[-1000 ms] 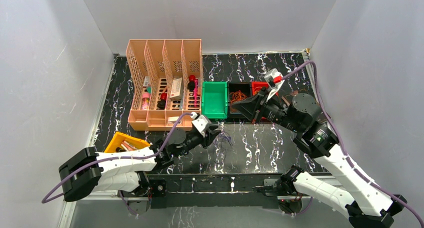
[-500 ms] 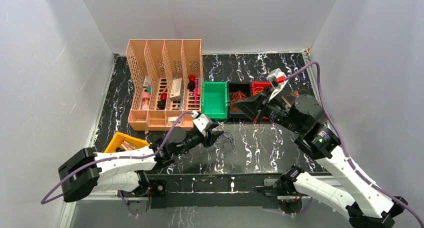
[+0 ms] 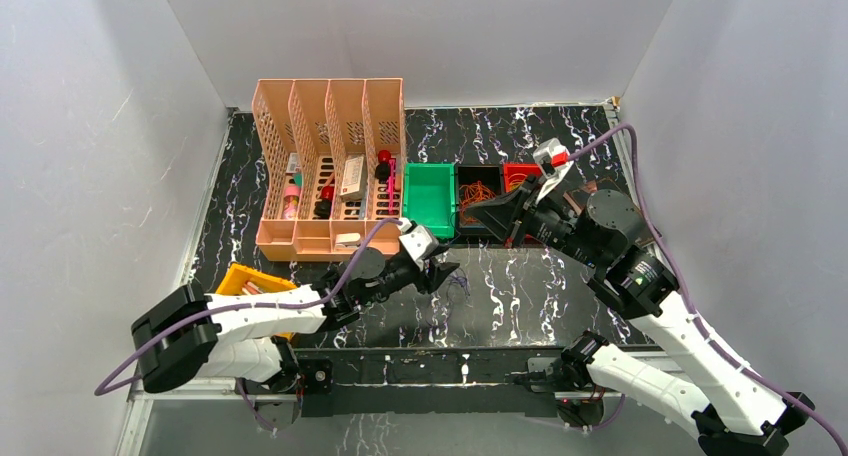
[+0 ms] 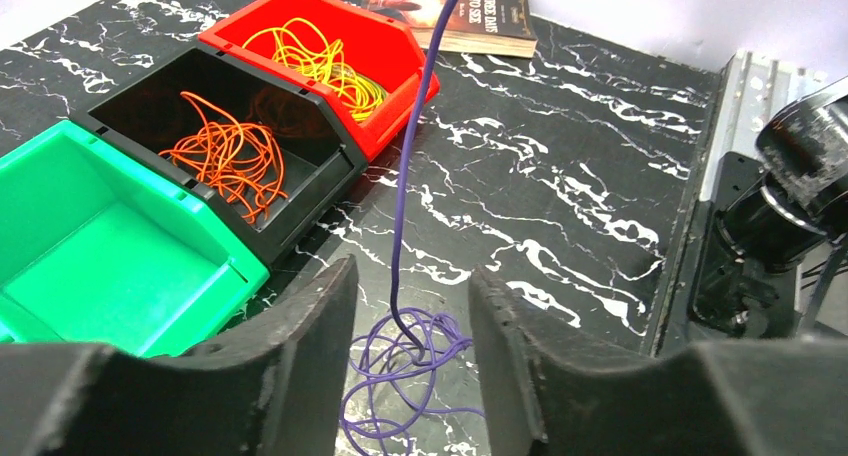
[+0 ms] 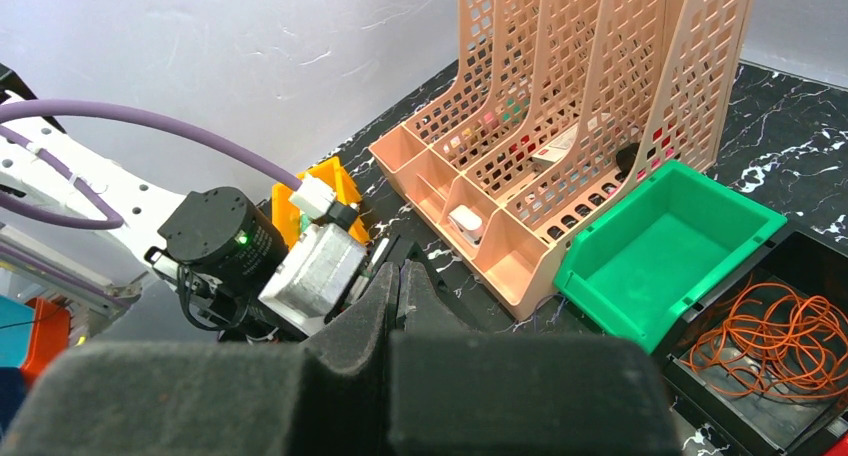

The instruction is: Untangle the cables

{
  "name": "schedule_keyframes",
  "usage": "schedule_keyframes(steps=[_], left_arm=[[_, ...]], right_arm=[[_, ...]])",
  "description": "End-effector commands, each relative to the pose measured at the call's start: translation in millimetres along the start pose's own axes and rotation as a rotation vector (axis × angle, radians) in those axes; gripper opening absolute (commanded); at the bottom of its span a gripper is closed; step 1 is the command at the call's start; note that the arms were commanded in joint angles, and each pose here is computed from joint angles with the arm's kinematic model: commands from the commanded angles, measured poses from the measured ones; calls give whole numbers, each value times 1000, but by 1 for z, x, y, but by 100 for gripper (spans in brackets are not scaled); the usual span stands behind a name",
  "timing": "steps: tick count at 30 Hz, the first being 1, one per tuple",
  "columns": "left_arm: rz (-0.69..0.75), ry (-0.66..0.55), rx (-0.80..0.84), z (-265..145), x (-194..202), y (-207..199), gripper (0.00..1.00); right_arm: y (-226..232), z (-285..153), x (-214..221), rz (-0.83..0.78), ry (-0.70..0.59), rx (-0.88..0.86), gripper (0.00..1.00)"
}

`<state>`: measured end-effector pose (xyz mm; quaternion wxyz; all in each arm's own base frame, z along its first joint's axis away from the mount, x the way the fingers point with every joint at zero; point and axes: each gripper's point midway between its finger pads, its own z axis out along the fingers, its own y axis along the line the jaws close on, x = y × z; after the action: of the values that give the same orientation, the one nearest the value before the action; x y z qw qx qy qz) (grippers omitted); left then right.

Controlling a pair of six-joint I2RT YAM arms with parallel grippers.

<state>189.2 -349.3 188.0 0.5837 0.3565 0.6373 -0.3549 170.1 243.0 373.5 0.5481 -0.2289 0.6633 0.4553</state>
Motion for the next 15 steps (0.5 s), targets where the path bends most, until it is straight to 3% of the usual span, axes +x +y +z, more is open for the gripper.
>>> schedule_keyframes(steps=[1, 10, 12, 15], left_arm=[[1, -83, 5, 10, -28, 0, 38], [2, -92, -21, 5, -31, 4, 0], [10, -98, -54, 2, -34, 10, 0], [31, -99, -96, -4, -41, 18, 0]], right_arm=[[10, -2, -19, -13, -71, -34, 0], [-3, -4, -12, -7, -69, 29, 0], [-16, -5, -9, 6, -67, 98, 1], [-53, -13, 2, 53, -56, 309, 15]])
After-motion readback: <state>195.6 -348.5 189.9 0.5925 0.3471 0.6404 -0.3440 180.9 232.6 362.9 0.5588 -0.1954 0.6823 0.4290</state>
